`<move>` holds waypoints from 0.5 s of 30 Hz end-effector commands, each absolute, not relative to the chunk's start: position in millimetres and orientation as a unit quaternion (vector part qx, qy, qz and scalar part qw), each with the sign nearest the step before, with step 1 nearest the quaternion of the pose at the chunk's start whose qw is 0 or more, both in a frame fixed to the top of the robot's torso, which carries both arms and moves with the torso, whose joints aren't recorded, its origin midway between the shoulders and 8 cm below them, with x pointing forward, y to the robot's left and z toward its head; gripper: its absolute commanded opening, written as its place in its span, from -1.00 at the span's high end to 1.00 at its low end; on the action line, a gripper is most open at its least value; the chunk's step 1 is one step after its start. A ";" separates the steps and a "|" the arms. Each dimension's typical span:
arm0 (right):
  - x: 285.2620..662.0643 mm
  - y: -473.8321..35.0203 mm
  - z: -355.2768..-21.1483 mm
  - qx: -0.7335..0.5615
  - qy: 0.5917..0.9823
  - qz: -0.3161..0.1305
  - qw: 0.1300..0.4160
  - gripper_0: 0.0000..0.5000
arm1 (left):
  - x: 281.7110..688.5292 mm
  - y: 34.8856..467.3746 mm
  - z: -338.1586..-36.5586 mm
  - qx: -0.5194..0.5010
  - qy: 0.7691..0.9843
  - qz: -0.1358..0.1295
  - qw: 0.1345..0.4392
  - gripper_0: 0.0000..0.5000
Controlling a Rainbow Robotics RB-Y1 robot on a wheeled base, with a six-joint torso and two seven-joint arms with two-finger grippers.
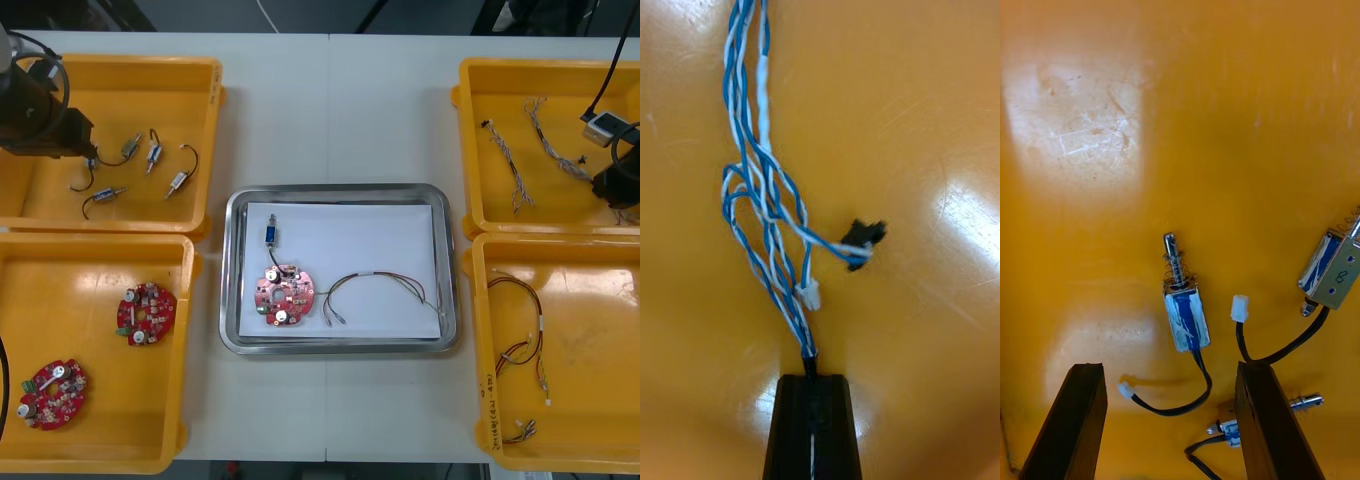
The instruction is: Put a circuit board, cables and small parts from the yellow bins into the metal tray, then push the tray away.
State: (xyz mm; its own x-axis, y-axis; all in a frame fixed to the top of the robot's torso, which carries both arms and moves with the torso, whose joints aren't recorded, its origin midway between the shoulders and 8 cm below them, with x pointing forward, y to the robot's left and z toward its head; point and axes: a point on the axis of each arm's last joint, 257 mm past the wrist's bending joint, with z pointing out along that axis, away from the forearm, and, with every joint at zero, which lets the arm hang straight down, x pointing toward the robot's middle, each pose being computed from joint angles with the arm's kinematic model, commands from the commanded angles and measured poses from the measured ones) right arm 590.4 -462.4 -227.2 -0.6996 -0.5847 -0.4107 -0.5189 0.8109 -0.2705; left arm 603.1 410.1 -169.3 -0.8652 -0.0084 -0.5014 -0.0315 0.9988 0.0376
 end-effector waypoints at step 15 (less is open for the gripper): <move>594.4 -457.5 -177.0 -0.357 0.895 -0.090 0.250 1.00 | 622.0 404.4 -180.7 0.020 0.959 0.049 0.280 -1.00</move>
